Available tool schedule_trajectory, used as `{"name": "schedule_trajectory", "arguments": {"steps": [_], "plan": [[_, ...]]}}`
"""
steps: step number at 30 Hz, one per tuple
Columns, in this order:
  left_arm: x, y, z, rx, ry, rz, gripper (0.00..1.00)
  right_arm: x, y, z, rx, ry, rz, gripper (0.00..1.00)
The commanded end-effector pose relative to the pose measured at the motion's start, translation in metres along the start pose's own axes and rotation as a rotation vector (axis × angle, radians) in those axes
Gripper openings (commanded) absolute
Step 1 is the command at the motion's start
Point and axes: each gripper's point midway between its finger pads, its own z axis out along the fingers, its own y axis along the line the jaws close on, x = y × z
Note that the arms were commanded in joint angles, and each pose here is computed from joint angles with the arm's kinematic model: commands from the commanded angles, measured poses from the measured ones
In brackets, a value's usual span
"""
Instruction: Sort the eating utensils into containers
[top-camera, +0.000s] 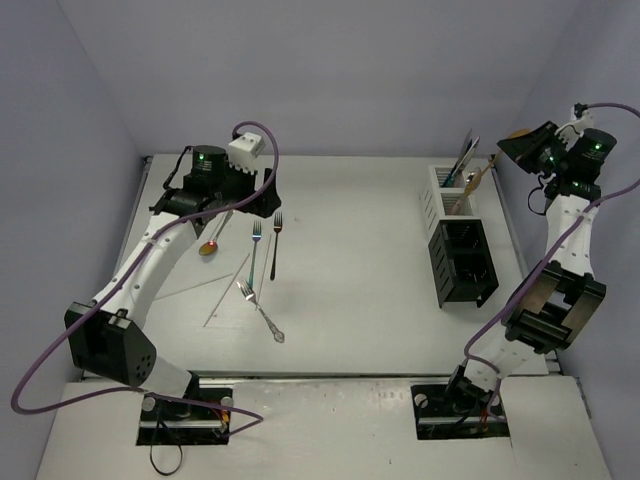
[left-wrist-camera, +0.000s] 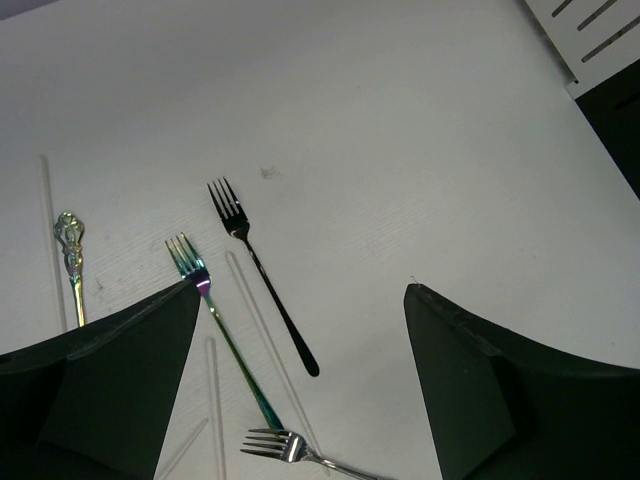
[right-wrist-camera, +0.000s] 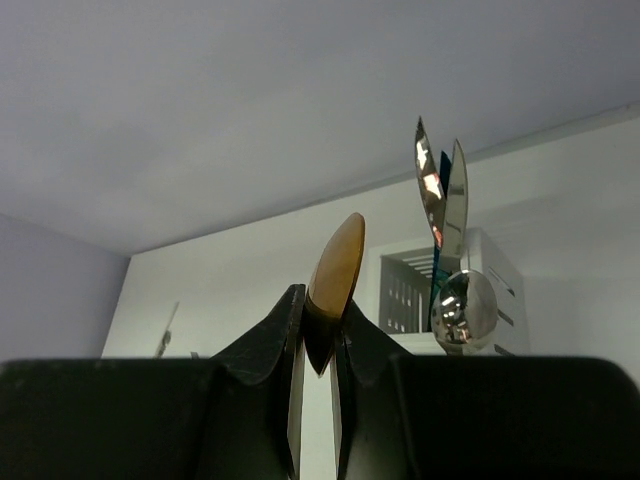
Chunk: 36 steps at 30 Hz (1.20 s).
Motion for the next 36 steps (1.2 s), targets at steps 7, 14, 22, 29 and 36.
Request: {"name": "schedule_trajectory", "arguments": {"steps": [7,14,22,29,36], "plan": [[-0.008,0.047,-0.009,-0.126,-0.055,-0.02,0.82,0.023,-0.016,0.018,0.056,-0.004,-0.174,0.0],[0.018,0.088,-0.011,-0.244,-0.001,-0.072,0.82,0.048,-0.02,0.023,0.083,0.022,-0.258,0.02],[0.071,0.143,-0.002,-0.383,0.222,-0.057,0.79,0.062,-0.022,0.019,0.098,0.039,-0.275,0.41],[0.111,0.178,0.038,-0.353,0.45,0.0,0.46,0.038,0.013,-0.002,0.06,-0.026,-0.329,0.62],[0.133,0.194,0.07,-0.322,0.525,0.013,0.3,0.018,0.056,-0.027,0.0,-0.082,-0.416,0.67]]}}
